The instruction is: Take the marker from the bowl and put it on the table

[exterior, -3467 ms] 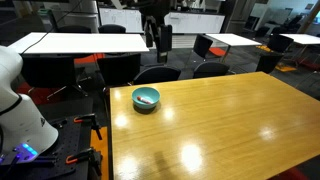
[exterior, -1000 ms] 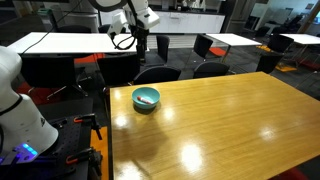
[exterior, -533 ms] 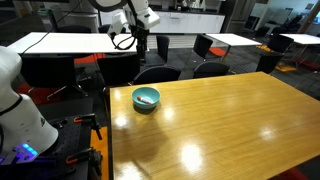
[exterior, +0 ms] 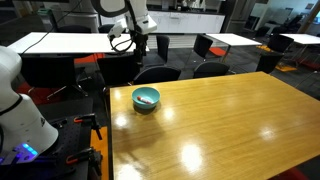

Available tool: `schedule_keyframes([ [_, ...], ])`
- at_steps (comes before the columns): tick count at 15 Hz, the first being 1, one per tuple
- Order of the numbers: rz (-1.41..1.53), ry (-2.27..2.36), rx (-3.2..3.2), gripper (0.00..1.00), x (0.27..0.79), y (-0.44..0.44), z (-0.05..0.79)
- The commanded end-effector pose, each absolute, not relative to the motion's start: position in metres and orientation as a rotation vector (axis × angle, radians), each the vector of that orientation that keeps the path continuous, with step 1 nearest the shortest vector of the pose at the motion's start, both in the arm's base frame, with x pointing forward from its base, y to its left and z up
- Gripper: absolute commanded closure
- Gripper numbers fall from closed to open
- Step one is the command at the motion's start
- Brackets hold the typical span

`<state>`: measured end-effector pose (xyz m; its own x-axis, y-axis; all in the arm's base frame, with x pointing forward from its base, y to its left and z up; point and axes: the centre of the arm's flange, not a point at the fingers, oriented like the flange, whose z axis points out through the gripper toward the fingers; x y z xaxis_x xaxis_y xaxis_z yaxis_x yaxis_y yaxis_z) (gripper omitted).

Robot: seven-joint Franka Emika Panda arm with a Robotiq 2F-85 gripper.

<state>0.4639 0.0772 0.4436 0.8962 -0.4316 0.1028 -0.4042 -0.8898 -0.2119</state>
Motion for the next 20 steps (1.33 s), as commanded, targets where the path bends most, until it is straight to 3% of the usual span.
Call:
schedule_keyframes([
  [1,-0.215,0.785,-2.914,0.0,0.469,0.097,0.43],
  [20,-0.173,0.963,-2.951,0.0,0.489,0.121,0.329],
])
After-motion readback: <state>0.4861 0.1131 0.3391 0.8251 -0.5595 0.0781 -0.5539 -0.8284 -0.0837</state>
